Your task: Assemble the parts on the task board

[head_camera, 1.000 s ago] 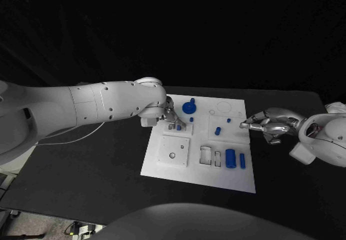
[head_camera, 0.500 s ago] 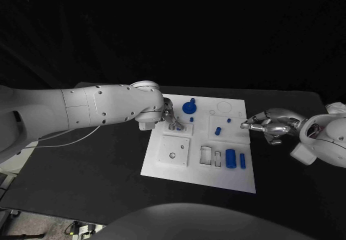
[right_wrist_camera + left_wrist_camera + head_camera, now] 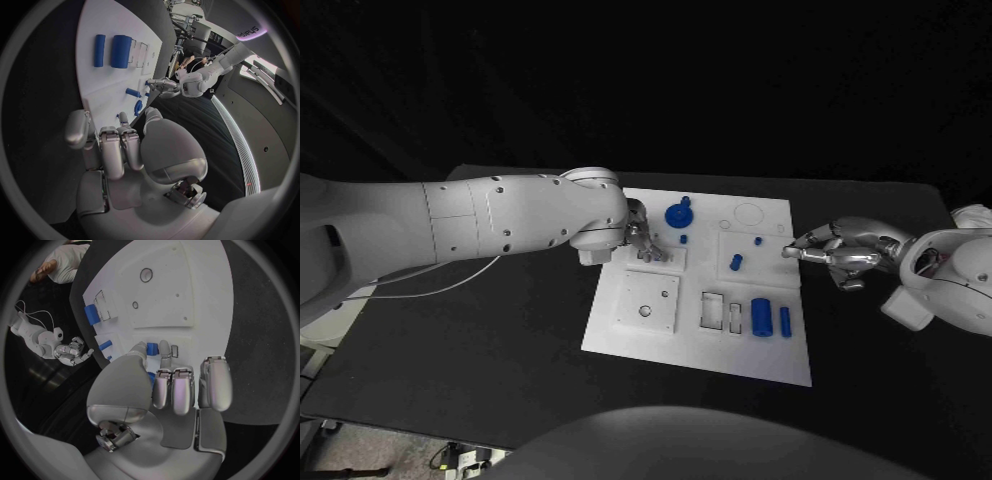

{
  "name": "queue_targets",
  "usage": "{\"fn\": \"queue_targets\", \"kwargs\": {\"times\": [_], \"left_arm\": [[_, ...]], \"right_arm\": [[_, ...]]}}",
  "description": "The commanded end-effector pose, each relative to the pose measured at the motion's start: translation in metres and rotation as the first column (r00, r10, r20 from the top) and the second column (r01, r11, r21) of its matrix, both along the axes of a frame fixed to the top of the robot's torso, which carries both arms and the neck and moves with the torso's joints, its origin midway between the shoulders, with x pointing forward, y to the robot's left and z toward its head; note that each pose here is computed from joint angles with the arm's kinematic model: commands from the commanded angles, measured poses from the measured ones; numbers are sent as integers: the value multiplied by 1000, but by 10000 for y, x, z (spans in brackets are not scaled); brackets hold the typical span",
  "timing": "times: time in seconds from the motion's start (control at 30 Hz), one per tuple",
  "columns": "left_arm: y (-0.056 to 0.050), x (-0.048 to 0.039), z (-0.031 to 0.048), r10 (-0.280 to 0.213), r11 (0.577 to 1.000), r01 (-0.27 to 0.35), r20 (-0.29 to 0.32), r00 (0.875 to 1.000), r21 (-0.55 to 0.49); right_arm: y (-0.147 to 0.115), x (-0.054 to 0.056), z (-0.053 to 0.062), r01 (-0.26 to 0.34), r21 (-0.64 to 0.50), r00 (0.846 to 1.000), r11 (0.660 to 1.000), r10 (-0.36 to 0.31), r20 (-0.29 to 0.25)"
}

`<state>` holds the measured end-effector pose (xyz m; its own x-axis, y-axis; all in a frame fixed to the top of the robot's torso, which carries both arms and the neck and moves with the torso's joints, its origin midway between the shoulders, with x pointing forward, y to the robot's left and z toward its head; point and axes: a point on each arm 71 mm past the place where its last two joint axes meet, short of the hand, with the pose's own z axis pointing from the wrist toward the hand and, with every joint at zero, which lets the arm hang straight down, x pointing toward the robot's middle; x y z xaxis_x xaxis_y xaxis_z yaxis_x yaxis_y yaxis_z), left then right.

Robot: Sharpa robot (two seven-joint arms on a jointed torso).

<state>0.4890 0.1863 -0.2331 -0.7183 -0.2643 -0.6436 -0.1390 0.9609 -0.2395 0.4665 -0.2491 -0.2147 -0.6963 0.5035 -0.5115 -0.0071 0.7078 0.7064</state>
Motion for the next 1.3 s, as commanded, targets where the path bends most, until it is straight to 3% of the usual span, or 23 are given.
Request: {"fn": "queue_targets", "kwargs": {"times": [0.03,0.63,1.3], "left_arm": [[-30,-8,0,0,999,1,24,1000,-36],[-8,-108,-17,54,996,-46,96,994,-76],[-5,-156,-73,62,997,-57,93,994,-56]], "right_arm": [[8,-12,-14,-14,-3,1000,1000,14,-13],[4,-17,-42,-12,-4,1000,1000,11,-17],[0,-22,-57,-11,-4,1000,1000,11,-21]]}}
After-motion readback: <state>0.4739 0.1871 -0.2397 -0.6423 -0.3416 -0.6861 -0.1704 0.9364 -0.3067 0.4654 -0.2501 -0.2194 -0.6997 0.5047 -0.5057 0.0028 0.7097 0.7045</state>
